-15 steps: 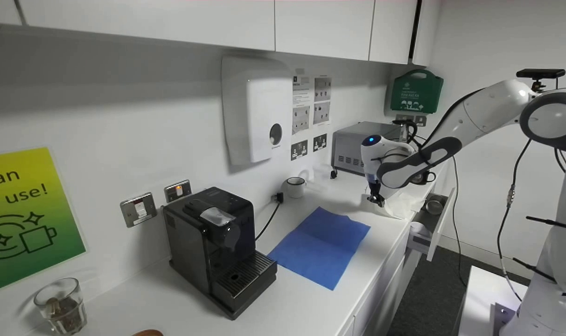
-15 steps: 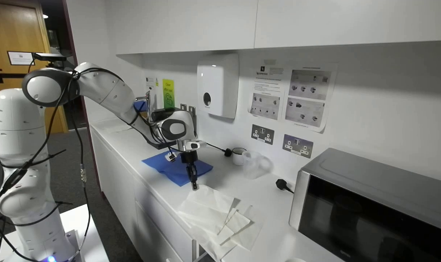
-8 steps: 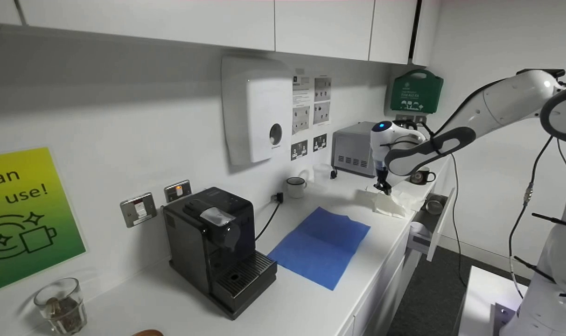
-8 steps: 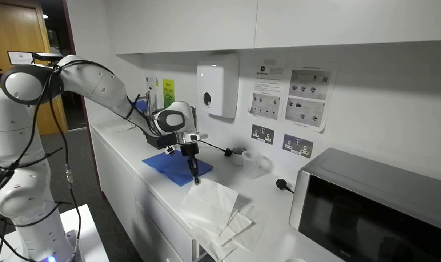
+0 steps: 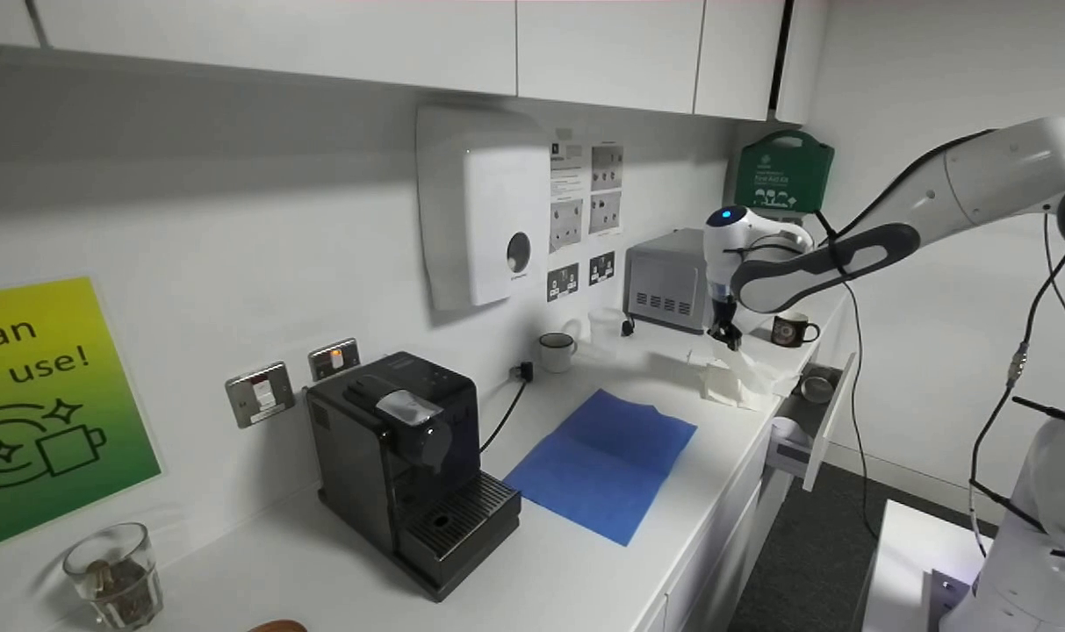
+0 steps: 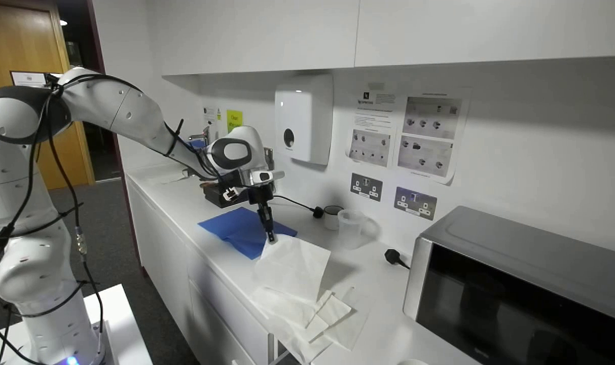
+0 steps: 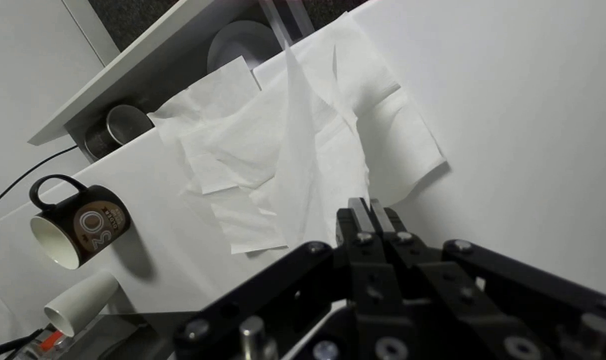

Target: Unfold the blue placemat, place the white napkins on the mat then fold the mat in half

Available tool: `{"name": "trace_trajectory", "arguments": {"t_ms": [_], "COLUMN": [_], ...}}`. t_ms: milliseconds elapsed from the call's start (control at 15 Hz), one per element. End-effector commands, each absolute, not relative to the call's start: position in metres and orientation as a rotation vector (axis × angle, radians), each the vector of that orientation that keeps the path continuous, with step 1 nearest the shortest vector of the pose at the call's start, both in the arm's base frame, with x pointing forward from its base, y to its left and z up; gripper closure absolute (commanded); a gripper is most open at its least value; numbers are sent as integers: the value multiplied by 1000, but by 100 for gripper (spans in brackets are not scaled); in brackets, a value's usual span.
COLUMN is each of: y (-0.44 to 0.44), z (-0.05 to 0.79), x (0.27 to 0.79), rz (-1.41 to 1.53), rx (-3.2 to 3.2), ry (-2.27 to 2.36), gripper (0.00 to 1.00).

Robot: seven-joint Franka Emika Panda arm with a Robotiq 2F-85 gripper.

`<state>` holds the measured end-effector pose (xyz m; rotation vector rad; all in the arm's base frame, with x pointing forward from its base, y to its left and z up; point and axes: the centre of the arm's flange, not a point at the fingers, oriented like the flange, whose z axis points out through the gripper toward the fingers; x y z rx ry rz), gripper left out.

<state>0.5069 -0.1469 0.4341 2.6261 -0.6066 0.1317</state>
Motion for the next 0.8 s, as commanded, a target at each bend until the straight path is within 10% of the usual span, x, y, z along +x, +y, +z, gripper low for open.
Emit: {"name": "trace_trajectory", "arguments": {"t_ms": [0, 733], "y": [-128, -47], "z": [456, 469], "x": [506, 520], "rz": [141, 143], "rx": [2583, 2580], "ry": [-600, -522], "gripper": [100, 100]}}
